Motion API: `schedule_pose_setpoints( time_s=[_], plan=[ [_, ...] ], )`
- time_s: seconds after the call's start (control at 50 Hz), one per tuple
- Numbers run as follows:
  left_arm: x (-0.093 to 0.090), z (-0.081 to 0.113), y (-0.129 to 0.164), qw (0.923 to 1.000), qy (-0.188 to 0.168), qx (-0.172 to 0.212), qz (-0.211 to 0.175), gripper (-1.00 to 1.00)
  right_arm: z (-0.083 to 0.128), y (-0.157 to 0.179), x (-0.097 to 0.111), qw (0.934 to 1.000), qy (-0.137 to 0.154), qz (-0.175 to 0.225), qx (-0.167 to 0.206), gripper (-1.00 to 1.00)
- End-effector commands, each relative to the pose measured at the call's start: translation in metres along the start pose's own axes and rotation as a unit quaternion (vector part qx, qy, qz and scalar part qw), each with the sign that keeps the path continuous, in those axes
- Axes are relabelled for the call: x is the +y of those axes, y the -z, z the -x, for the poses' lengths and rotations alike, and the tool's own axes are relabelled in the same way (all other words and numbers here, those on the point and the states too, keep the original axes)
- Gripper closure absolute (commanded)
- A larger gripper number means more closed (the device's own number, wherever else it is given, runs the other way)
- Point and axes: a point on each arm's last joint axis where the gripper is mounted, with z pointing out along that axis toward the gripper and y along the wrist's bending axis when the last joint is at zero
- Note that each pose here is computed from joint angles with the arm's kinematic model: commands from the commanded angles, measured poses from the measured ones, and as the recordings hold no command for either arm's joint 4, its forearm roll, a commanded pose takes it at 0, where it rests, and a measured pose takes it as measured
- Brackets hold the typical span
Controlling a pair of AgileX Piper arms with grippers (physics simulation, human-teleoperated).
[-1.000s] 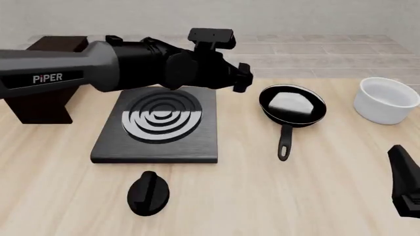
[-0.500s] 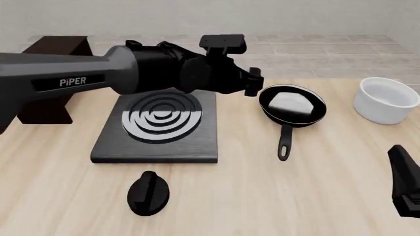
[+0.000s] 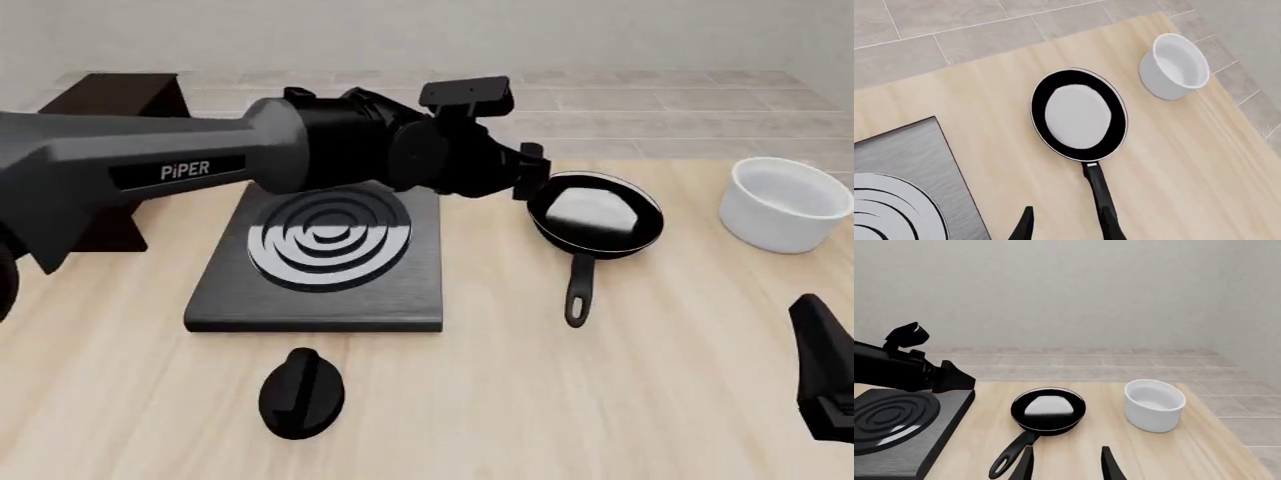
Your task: Put the frying pan on top of the cabinet.
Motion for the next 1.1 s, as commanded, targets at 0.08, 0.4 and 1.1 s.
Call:
schedule_pose_setpoints(
  time_s=[0.08,0.4,1.1],
  plan=[
    [-0.007,-0.001,-0.008,0.9999,0.007,0.006,-0.004,-1.00,0.000,0.000,0.000,1.0000,0.000,0.000,0.000,-1.00],
    [-0.021,-0.004,-0.016,0.9998,-0.001,0.010,-0.016,-1.00,0.000,0.000,0.000,1.0000,0.001,-0.001,0.001,-1.00],
    [-0.042,-0.017,-0.049,0.9992,-0.005,0.028,-0.028,-1.00,0.000,0.000,0.000,1.0000,-0.004,-0.003,0.002,-1.00]
  ],
)
